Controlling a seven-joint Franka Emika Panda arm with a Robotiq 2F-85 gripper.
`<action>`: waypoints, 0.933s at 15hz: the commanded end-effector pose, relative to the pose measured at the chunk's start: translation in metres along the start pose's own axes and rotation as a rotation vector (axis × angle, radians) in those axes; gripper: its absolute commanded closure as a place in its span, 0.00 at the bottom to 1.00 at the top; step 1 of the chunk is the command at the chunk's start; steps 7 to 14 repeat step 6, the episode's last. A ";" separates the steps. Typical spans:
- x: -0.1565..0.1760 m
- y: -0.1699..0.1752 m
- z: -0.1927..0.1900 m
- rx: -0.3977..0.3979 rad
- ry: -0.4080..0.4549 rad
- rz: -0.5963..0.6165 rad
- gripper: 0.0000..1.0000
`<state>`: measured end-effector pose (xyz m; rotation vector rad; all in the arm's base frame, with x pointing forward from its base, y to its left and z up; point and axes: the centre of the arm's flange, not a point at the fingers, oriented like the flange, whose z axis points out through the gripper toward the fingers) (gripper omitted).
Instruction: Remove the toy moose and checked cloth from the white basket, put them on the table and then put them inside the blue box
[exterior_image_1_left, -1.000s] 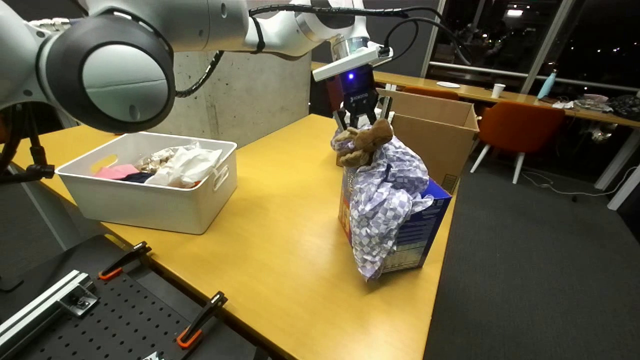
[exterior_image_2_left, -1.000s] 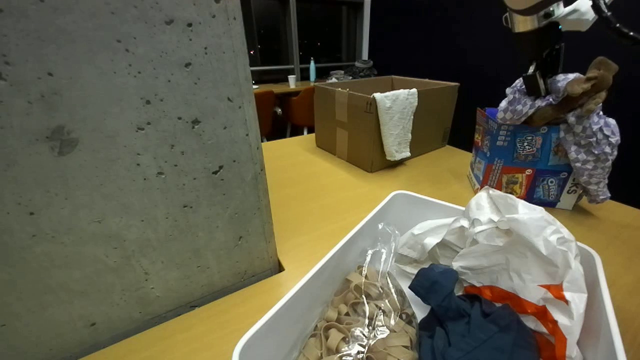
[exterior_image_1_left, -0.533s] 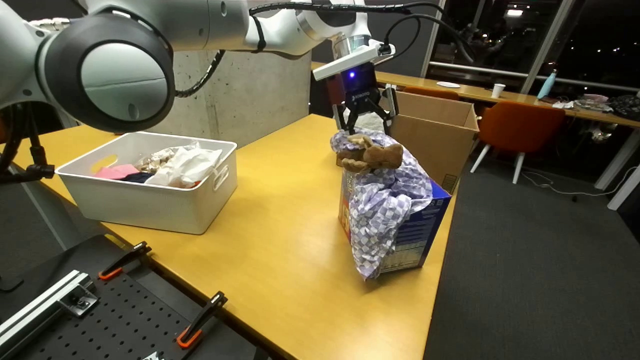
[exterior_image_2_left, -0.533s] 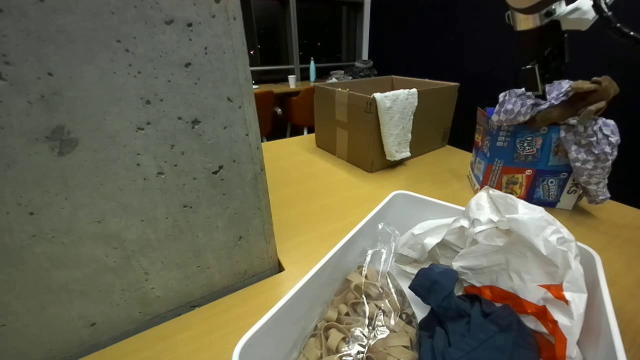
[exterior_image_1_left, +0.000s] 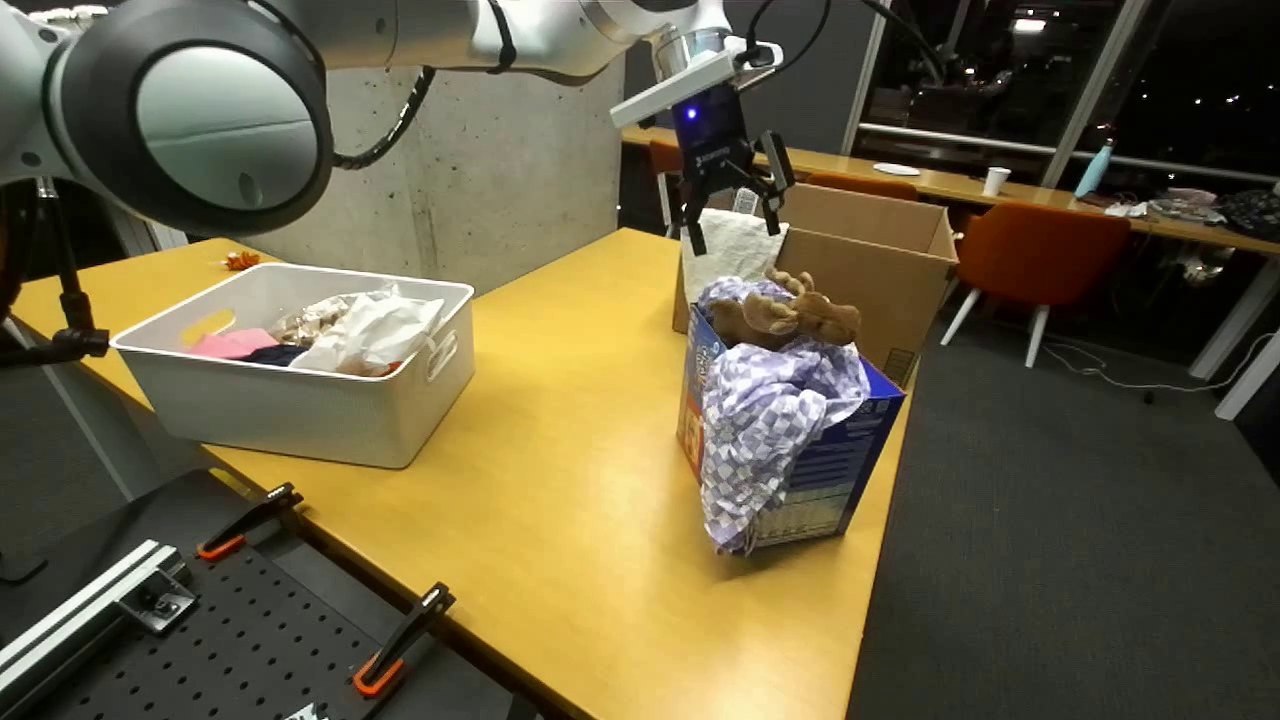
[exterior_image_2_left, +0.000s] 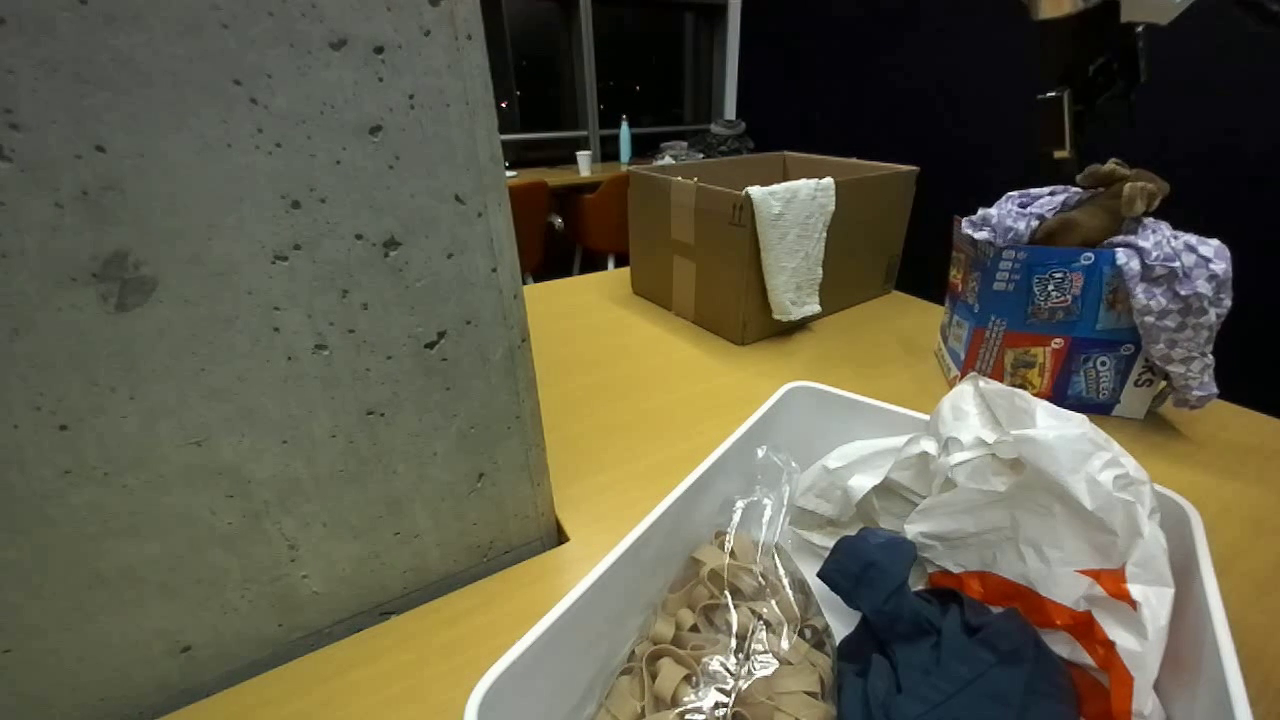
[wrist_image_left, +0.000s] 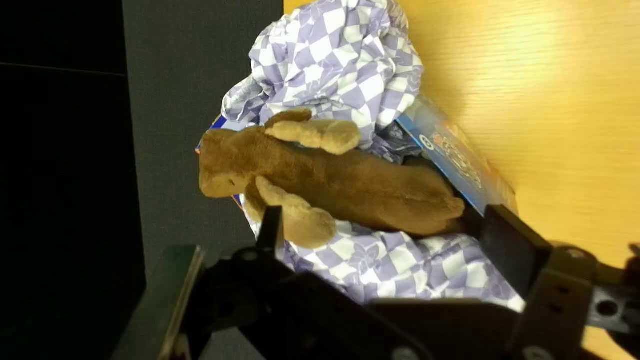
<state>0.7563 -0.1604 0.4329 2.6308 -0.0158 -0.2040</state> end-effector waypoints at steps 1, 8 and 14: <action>0.056 0.003 -0.056 0.002 -0.009 0.041 0.00; 0.059 -0.053 -0.065 0.036 -0.059 0.086 0.00; 0.059 -0.053 -0.065 0.036 -0.059 0.086 0.00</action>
